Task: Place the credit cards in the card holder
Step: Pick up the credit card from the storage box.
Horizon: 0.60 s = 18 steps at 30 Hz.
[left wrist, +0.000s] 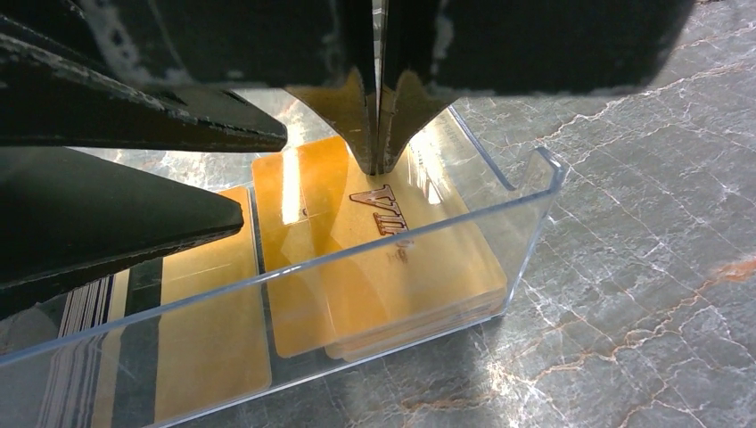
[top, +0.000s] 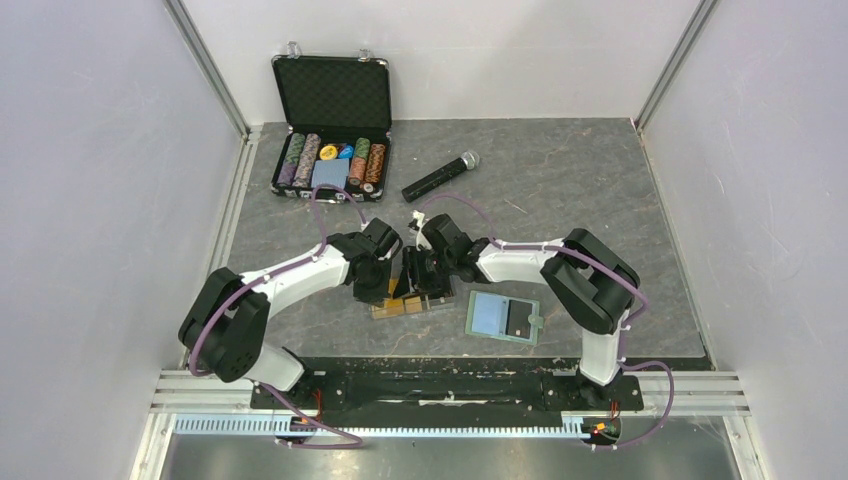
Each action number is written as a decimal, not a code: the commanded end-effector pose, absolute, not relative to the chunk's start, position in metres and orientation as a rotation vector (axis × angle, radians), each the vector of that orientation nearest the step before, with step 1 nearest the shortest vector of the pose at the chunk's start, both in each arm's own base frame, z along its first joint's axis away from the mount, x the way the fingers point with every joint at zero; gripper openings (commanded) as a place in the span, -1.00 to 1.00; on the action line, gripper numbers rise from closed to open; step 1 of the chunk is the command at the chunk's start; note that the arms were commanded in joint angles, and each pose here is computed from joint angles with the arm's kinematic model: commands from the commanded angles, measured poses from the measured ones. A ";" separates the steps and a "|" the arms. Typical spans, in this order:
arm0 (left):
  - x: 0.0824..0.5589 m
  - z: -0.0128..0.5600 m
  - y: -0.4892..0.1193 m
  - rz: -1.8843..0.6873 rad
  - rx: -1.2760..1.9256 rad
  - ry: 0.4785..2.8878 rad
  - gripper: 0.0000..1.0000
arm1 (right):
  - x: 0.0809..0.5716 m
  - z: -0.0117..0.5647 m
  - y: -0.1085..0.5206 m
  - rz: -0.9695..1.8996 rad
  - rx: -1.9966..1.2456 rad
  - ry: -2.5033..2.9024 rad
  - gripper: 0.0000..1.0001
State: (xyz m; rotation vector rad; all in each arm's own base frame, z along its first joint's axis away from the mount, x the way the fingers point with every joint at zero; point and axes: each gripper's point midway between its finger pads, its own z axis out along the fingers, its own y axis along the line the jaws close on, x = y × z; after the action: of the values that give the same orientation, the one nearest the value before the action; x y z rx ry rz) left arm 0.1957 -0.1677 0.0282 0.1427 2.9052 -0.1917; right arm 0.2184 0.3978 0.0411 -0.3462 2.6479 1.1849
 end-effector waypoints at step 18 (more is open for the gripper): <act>0.186 0.009 -0.165 -0.150 0.218 2.929 -0.96 | 0.195 -0.024 0.364 0.865 -0.335 2.827 -0.30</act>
State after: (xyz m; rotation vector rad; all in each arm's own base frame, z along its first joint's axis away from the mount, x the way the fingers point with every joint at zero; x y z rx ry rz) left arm 0.1954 -0.1701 0.0281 0.1548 2.8985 -0.1970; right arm 0.2147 0.3958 0.0275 -0.4070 2.6477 1.0473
